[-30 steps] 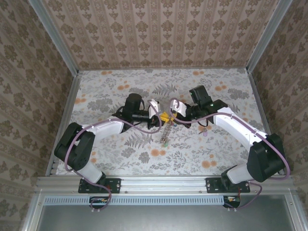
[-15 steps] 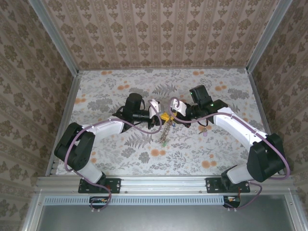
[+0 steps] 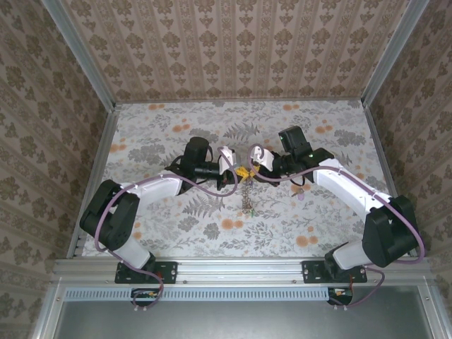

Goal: Put the keys on the keyring

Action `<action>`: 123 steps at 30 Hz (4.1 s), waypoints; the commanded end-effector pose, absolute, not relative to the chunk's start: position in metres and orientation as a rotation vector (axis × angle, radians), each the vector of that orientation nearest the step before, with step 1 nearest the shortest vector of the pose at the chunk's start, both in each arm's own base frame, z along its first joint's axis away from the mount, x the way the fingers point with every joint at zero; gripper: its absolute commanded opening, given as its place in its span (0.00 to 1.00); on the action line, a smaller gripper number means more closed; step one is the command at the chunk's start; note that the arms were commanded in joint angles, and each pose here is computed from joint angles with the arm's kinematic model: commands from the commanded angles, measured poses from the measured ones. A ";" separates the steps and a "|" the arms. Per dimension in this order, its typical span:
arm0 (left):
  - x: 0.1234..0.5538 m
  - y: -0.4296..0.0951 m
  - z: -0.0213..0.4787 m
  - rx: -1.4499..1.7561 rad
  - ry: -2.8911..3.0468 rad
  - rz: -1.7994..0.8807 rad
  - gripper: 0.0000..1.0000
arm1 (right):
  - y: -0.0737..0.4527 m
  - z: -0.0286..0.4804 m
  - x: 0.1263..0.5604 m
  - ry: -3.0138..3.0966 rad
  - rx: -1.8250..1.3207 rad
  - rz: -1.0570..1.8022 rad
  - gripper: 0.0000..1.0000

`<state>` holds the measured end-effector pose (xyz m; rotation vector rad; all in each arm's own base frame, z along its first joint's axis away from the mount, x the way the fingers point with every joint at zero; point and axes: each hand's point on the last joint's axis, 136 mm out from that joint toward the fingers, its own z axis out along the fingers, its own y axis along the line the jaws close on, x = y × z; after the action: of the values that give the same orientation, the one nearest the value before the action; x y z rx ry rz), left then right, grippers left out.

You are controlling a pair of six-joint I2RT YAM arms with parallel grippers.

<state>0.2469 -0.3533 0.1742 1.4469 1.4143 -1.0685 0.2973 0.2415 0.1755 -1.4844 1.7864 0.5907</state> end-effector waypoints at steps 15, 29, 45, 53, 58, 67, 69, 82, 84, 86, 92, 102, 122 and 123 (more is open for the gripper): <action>0.241 -0.357 0.203 1.473 1.303 -1.061 0.00 | 0.244 0.170 0.294 1.692 -1.598 0.515 0.14; 0.242 -0.357 0.203 1.478 1.305 -1.052 0.00 | 0.242 0.164 0.295 1.704 -1.628 0.500 0.19; 0.243 -0.356 0.201 1.468 1.310 -1.050 0.04 | 0.250 0.174 0.298 1.689 -1.560 0.558 0.00; 0.246 -0.348 0.194 1.436 1.336 -1.070 0.21 | 0.252 0.189 0.297 1.640 -1.472 0.665 0.00; 0.248 -0.349 0.191 1.437 1.341 -1.078 0.22 | 0.252 0.192 0.299 1.635 -1.451 0.687 0.00; 0.253 -0.347 0.189 1.426 1.353 -1.069 0.25 | 0.251 0.191 0.300 1.638 -1.428 0.703 0.00; 0.255 -0.345 0.190 1.414 1.349 -1.070 0.25 | 0.250 0.191 0.301 1.640 -1.424 0.702 0.00; 0.257 -0.333 0.192 1.360 1.347 -1.116 0.31 | 0.250 0.184 0.305 1.650 -1.395 0.707 0.00; 0.255 -0.335 0.190 1.374 1.348 -1.126 0.31 | 0.251 0.184 0.306 1.646 -1.386 0.714 0.00; 0.254 -0.337 0.187 1.395 1.349 -1.130 0.32 | 0.251 0.184 0.306 1.642 -1.381 0.721 0.00; 0.253 -0.344 0.183 1.422 1.341 -1.125 0.32 | 0.252 0.183 0.308 1.647 -1.376 0.730 0.00; 0.256 -0.346 0.182 1.430 1.334 -1.113 0.23 | 0.253 0.184 0.307 1.643 -1.375 0.751 0.00; 0.258 -0.349 0.175 1.462 1.339 -1.100 0.18 | 0.253 0.185 0.310 1.635 -1.338 0.796 0.00; 0.257 -0.350 0.174 1.464 1.339 -1.102 0.18 | 0.253 0.184 0.310 1.637 -1.338 0.799 0.00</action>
<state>0.2591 -0.3446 0.1722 1.4335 1.3716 -1.0864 0.3091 0.2477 0.1753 -1.3490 1.7017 0.7460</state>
